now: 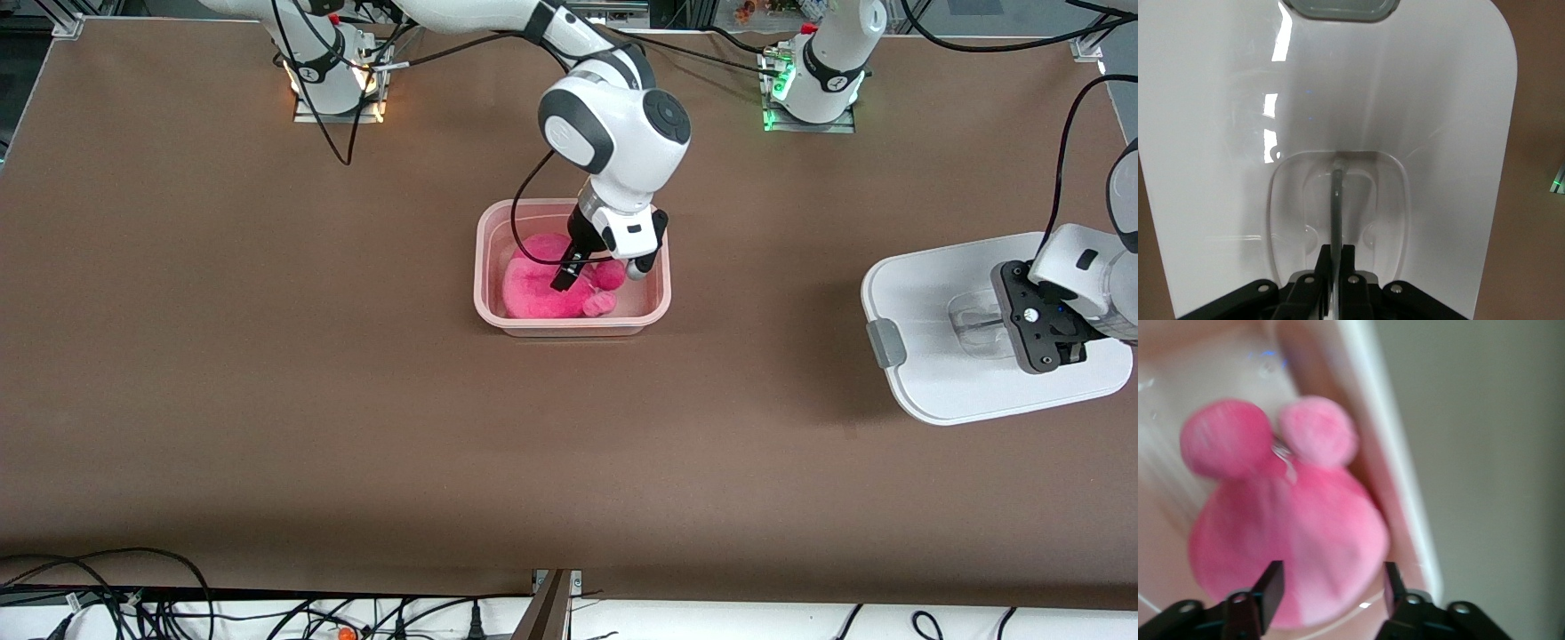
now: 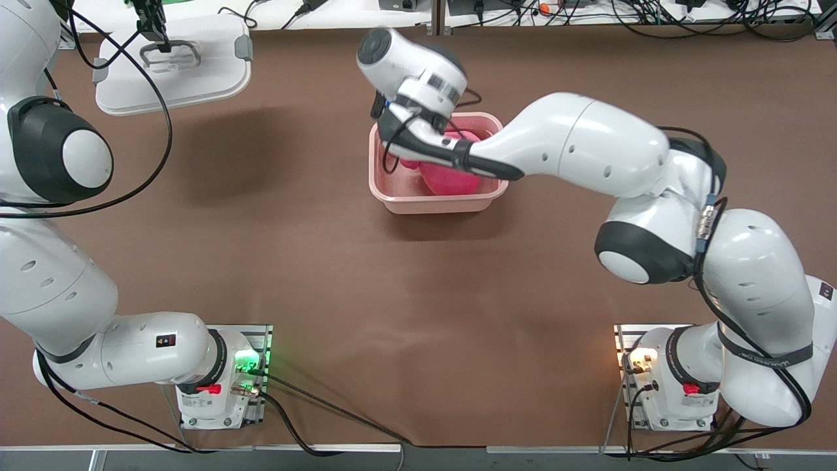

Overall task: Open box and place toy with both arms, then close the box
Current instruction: 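Withdraw the right gripper while the left gripper lifts the lid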

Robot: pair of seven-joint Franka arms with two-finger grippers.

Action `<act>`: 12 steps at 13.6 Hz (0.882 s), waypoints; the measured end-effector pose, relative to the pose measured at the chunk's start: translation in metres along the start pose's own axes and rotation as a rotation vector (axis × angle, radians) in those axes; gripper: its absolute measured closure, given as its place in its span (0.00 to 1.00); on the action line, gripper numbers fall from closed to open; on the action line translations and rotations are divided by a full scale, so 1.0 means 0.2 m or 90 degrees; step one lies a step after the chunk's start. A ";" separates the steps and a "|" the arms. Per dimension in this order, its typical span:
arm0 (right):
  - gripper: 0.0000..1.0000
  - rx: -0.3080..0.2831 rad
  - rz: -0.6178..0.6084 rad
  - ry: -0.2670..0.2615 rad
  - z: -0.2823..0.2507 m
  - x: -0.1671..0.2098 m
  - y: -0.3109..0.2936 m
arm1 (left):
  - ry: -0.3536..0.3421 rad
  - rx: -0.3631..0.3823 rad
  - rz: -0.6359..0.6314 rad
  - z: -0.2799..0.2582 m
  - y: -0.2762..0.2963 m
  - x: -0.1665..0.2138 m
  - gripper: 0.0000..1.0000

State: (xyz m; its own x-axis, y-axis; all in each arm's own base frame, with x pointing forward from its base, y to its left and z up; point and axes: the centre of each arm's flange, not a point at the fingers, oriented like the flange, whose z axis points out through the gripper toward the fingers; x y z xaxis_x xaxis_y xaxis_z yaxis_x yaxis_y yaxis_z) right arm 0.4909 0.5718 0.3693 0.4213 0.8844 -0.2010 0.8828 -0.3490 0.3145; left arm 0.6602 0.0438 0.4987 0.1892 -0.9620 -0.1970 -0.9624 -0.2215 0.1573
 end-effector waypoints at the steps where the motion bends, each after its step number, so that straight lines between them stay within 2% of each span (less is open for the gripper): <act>1: 0.13 0.007 0.021 0.022 -0.12 -0.05 0.10 | 0.000 0.000 0.000 0.00 0.00 0.00 0.93; 2: 0.01 0.022 0.044 0.041 -0.23 -0.12 0.19 | 0.000 0.000 0.001 0.00 0.00 0.00 0.93; 5: 0.00 0.050 0.115 0.067 -0.47 -0.37 0.50 | 0.002 0.000 0.012 -0.01 0.01 0.05 0.93; 6: 0.00 0.076 0.146 0.073 -0.51 -0.47 0.62 | 0.006 0.001 0.030 -0.02 0.03 0.12 0.93; 8: 0.00 0.136 0.220 0.088 -0.52 -0.71 0.91 | 0.019 0.010 0.092 -0.08 0.10 0.39 0.93; 10: 0.00 0.185 0.300 0.099 -0.52 -1.02 1.18 | 0.027 0.021 0.162 -0.15 0.24 0.76 0.93; 12: 0.00 0.219 0.361 0.101 -0.53 -1.35 1.34 | 0.048 0.018 0.176 -0.19 0.41 1.09 0.93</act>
State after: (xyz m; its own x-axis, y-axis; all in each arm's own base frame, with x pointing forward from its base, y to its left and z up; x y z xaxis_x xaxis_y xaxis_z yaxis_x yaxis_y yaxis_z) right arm 0.5930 0.2723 0.6057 0.8258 0.5613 0.0545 0.5615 -0.8274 0.0125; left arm 0.6303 -0.1896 0.5057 -0.0688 -0.9946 -0.0778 -0.9842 0.0549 0.1684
